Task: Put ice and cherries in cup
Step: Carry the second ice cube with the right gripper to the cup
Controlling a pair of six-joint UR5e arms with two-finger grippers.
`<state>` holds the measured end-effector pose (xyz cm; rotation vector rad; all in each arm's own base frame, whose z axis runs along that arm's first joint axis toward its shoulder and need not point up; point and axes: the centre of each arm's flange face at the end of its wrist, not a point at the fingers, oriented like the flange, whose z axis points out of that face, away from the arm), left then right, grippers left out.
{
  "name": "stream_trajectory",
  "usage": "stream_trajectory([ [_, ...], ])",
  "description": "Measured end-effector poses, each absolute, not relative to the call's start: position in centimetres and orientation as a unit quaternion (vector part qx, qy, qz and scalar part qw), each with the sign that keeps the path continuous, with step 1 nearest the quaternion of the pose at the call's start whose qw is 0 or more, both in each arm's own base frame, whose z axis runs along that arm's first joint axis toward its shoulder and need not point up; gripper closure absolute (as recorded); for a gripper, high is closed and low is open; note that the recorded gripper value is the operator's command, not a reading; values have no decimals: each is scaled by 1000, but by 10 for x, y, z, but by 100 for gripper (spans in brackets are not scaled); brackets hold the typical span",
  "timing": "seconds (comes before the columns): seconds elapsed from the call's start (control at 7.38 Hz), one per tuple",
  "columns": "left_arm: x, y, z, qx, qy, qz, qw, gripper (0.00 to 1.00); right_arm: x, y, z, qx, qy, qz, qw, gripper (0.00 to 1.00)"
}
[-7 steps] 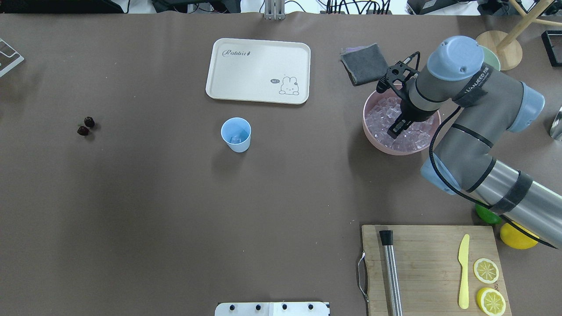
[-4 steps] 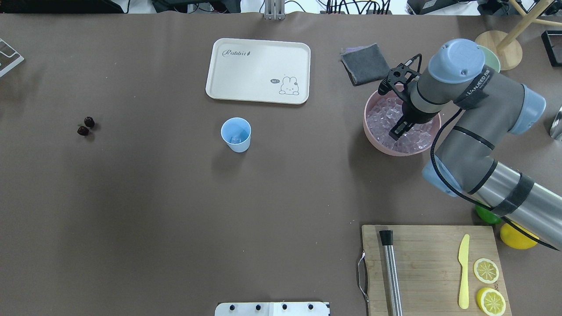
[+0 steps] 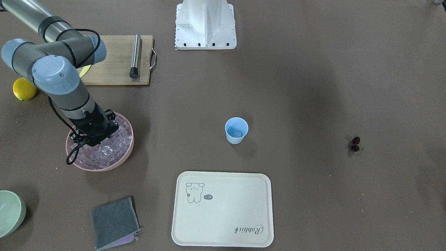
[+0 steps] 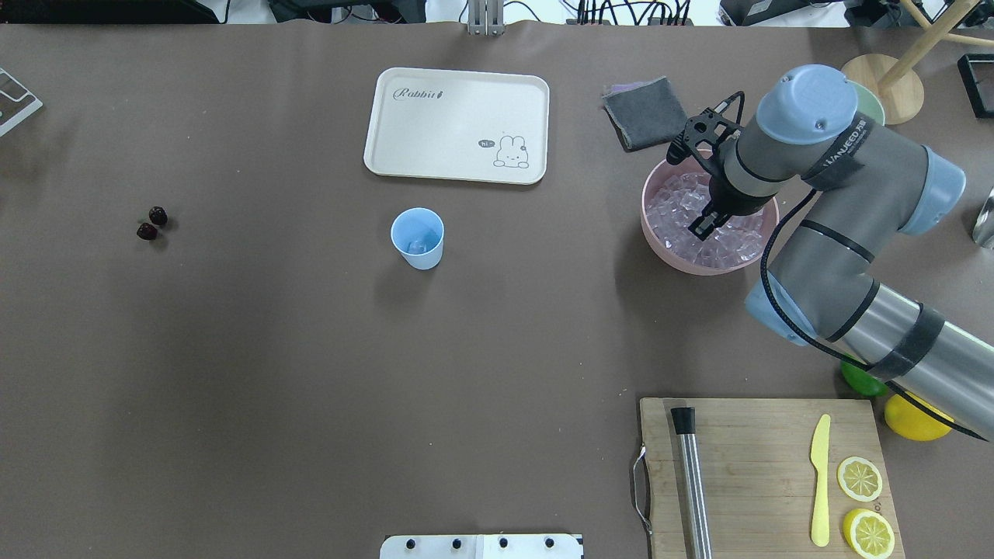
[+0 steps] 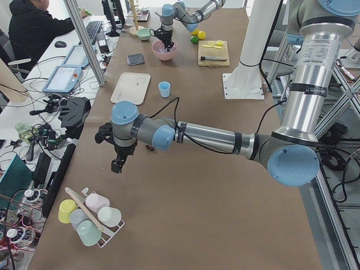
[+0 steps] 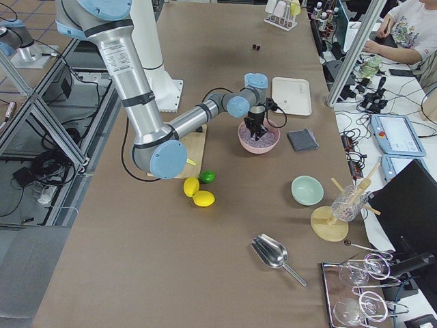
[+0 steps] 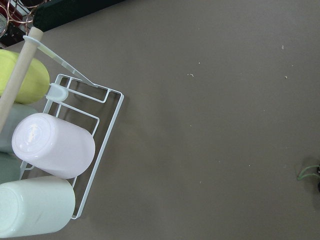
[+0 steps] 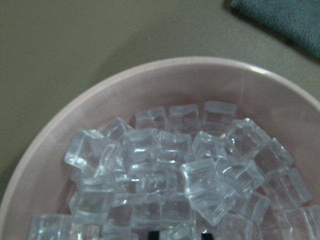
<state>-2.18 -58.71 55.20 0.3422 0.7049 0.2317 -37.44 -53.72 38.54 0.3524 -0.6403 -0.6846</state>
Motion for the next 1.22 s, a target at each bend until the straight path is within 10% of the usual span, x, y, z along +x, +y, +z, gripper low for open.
stream_trajectory([
  [0.81, -21, -587, 550, 168, 343, 113, 917, 2, -517, -568, 97, 101, -386, -123, 909, 100],
  [1.22, -21, -587, 549, 170, 343, 114, 917, 2, -610, -544, 70, 125, -389, -73, 910, 100],
])
